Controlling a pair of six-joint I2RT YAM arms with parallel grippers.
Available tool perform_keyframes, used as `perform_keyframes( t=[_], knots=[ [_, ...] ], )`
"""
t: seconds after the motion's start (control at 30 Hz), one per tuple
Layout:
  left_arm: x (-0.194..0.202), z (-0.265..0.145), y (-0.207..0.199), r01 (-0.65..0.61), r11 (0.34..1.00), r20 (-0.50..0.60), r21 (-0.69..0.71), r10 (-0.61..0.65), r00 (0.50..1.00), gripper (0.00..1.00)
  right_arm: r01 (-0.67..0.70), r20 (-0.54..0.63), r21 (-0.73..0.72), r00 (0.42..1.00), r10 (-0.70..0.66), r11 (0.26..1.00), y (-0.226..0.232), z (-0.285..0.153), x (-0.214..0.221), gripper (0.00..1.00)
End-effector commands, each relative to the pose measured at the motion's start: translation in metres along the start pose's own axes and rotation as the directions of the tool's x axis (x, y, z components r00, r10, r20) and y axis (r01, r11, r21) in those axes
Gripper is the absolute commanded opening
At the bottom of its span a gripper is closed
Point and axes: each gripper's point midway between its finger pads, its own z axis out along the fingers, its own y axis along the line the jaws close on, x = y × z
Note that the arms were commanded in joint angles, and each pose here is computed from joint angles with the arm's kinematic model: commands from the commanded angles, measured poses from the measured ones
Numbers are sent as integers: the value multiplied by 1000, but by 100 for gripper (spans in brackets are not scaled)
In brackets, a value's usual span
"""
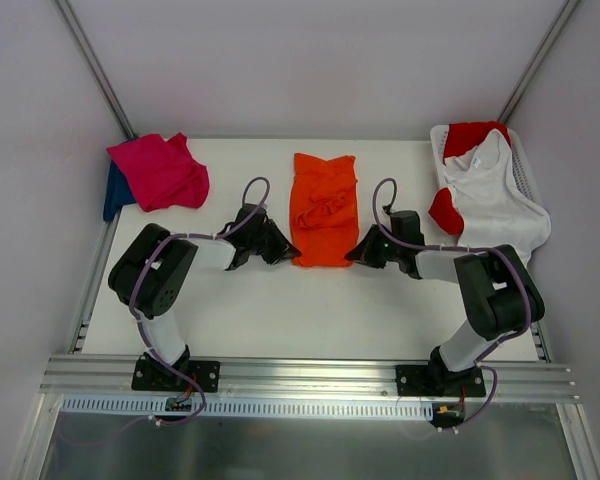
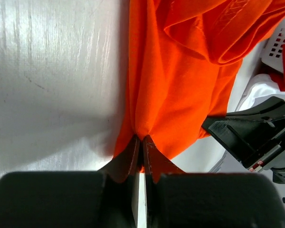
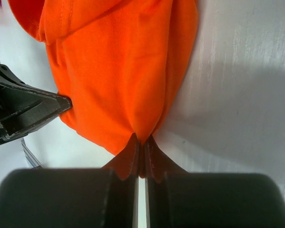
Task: Fold and stack the t-shirts
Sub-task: Fold the tshirt
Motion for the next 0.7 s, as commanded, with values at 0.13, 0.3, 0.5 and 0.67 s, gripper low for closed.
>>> perform_keyframes(
  t=[0.13, 0.3, 0.5, 0.67],
  knots=[
    [6, -1, -6, -48, 998, -4, -29, 47, 999, 0, 20, -16, -22, 1000, -21, 1000, 10, -2, 12, 1],
    [22, -19, -7, -198, 975, 1, -102, 200, 980, 0, 78, -51, -2, 996, -78, 997, 21, -8, 32, 0],
    [50, -53, 5, -262, 957, -17, -122, 262, 965, 0, 130, -85, 42, 988, -126, 991, 24, -22, 62, 1],
    [62, -87, -7, -269, 960, 13, -75, 271, 962, 0, 163, -78, 93, 985, -156, 982, 29, -47, 74, 0]
  ],
)
